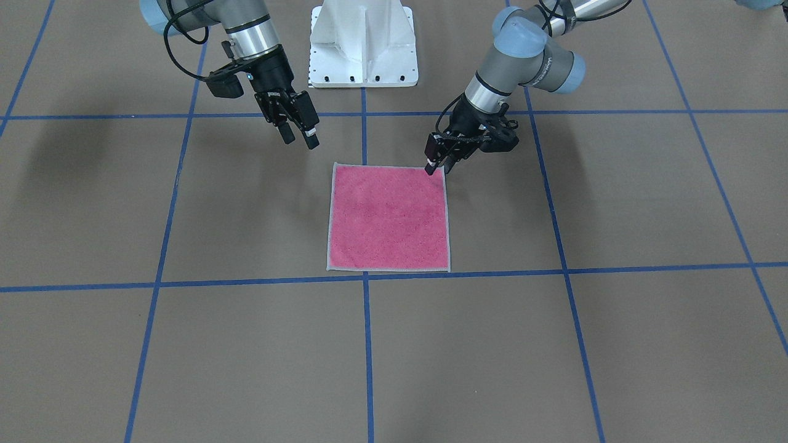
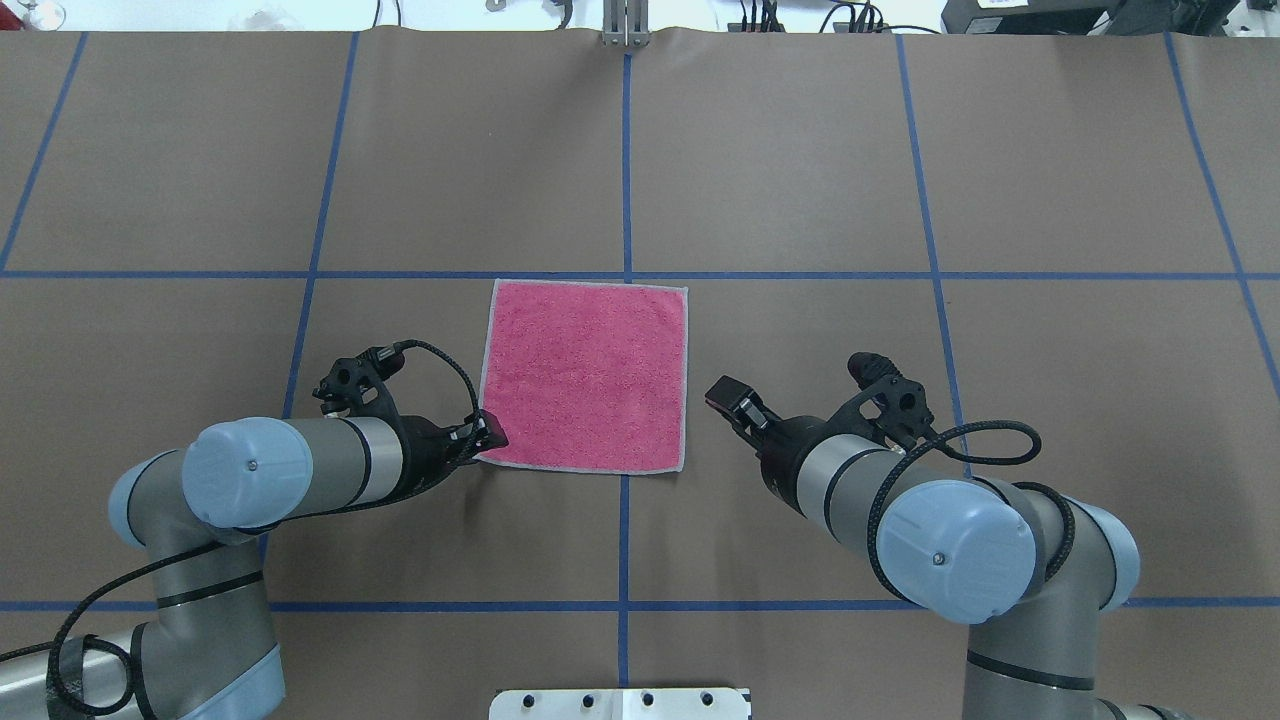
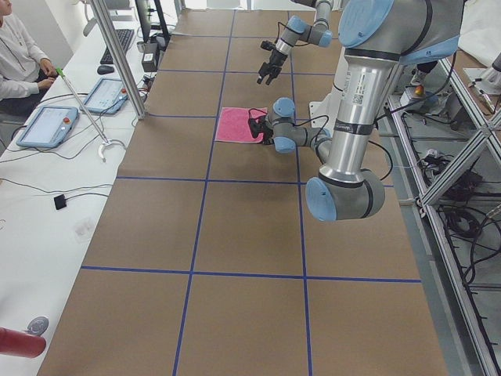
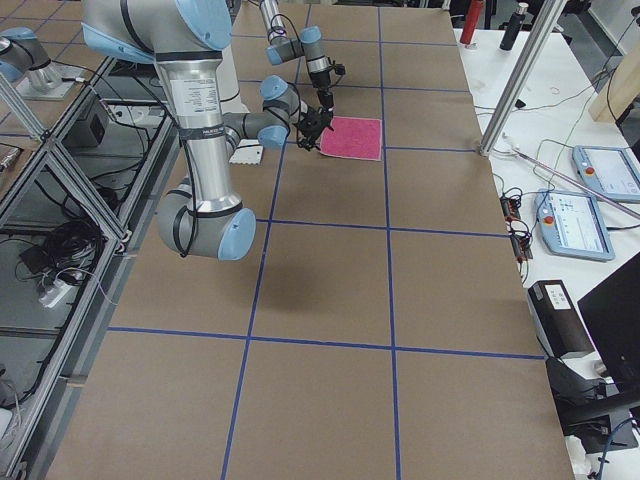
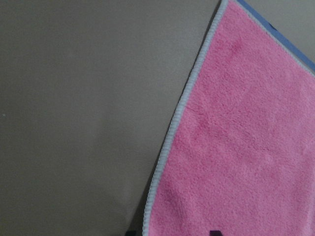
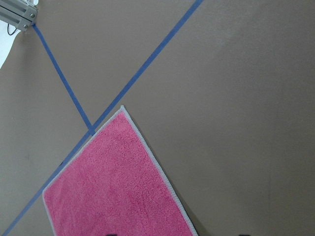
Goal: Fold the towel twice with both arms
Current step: 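Lower the left gripper onto the towel's near corner while the right gripper hovers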
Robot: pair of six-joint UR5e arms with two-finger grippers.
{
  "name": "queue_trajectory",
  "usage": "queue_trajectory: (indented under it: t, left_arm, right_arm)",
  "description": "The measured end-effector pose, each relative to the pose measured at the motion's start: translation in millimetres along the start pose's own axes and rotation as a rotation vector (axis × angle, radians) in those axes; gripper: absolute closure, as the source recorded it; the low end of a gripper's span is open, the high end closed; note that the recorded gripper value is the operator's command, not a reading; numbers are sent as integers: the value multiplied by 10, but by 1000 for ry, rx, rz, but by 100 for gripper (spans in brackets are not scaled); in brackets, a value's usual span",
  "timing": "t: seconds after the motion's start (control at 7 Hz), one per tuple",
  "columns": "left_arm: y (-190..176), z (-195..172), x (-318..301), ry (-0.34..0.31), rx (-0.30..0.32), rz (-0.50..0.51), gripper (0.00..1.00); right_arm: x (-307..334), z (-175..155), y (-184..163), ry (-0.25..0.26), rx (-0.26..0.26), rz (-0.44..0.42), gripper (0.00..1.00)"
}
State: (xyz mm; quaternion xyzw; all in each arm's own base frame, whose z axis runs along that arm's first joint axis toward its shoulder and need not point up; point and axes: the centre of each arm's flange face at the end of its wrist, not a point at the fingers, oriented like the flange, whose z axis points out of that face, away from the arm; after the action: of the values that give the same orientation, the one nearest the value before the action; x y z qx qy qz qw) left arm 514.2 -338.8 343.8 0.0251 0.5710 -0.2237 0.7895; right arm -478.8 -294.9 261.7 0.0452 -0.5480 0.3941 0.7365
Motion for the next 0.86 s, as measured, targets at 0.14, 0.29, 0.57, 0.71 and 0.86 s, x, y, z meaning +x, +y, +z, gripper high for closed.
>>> queue_trajectory:
  t: [0.14,0.29,0.57,0.71,0.86]
  left_arm:
    - [-9,-3,-19,-3,1,0,55]
    - [-13,-9,-26,-3,2,0,61]
    - [-15,-14,-34,-4,2,1,66]
    - [-9,-12,-37,-4,1,1,66]
    - [-5,-9,-43,-6,1,1,66]
  right_arm:
    - [0,0,1,0,0,-2,12]
    - [0,0,0,0,0,-3,11]
    - [3,2,-5,1,1,-5,11]
    - [8,3,-7,1,1,-7,11]
    - [12,4,-13,2,2,-8,11]
